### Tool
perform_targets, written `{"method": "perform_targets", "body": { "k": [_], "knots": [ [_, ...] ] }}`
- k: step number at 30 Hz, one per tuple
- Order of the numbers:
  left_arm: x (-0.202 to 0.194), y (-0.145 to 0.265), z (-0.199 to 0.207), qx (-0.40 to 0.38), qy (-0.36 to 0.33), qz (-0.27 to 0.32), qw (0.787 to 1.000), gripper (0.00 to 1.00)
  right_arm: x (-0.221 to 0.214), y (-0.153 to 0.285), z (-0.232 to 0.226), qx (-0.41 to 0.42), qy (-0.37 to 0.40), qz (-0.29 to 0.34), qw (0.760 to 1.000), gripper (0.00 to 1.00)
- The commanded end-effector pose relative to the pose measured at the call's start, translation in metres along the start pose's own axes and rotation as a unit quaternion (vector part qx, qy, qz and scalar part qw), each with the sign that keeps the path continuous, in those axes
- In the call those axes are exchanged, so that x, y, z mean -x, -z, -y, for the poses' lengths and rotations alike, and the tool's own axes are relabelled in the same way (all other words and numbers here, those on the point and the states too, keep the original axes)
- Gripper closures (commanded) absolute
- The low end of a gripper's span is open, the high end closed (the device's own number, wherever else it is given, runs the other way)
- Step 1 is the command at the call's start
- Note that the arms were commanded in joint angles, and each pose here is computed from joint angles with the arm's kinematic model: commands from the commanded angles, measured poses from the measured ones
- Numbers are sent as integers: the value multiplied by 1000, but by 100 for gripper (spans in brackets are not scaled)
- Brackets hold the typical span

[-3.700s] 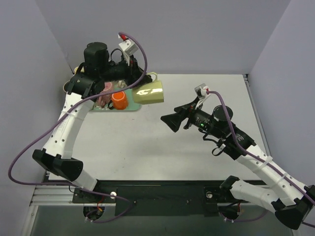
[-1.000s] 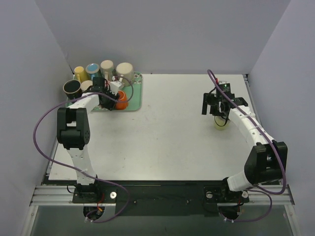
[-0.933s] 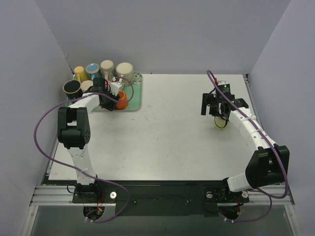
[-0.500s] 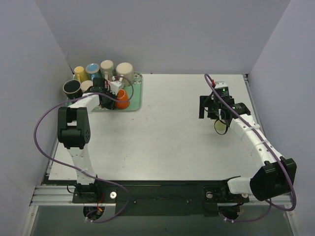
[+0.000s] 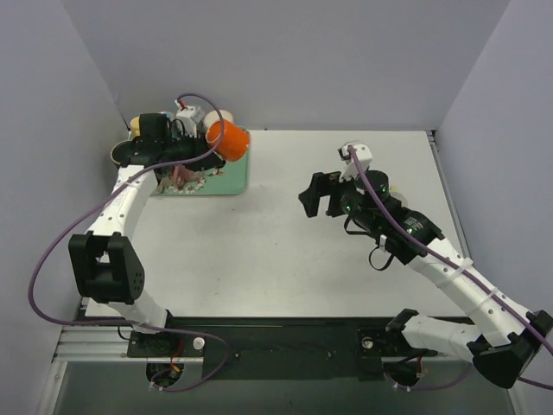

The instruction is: Turn the mug right side up

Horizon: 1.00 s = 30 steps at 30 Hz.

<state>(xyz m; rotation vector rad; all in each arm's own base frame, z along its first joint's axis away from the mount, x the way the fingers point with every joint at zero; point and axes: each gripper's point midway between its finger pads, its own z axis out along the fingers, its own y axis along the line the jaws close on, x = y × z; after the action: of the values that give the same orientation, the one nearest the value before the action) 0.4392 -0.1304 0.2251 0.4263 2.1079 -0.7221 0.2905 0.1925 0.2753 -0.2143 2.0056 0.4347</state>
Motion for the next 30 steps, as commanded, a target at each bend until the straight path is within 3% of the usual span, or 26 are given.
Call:
{"method": "perform_targets", "body": {
  "k": [1,7,15,20,22,23,24,25,26,27,28,29,30],
  "knots": [
    [47,48,119,-180,24,51,982,100,56,17,-112,212,-60,118,968,7],
    [50,98,199,-264,-7,51,963,100,92,41,-168,305,-95,167,933,10],
    [23,116,244,-328,2,-3,945,100,123,52,-159,290,-100,247,919,13],
    [14,125,269,-348,-45,-15,936,100,135,54,-160,292,-116,267,911,26],
    [3,127,278,-359,-55,-34,931,100,141,59,-166,308,-121,274,903,41],
    [2,128,280,-365,-59,-35,929,100,144,61,-168,313,-122,275,901,64],
    [0,127,282,-368,-62,-37,927,100,146,62,-170,317,-124,274,899,75],
    [1,126,282,-369,-65,-34,927,100,147,63,-170,318,-124,275,899,94],
    [3,124,279,-359,-67,-29,931,100,147,63,-167,311,-126,274,901,100],
    [5,118,270,-330,-66,-25,941,65,146,66,-164,307,-123,274,903,100],
    [3,116,265,-314,-62,-30,947,43,141,62,-158,290,-117,267,912,100],
    [2,114,260,-298,-77,-26,951,13,141,66,-151,278,-115,270,915,100],
    [-1,113,254,-287,-75,-30,954,12,132,58,-140,245,-107,257,929,100]
  ]
}}
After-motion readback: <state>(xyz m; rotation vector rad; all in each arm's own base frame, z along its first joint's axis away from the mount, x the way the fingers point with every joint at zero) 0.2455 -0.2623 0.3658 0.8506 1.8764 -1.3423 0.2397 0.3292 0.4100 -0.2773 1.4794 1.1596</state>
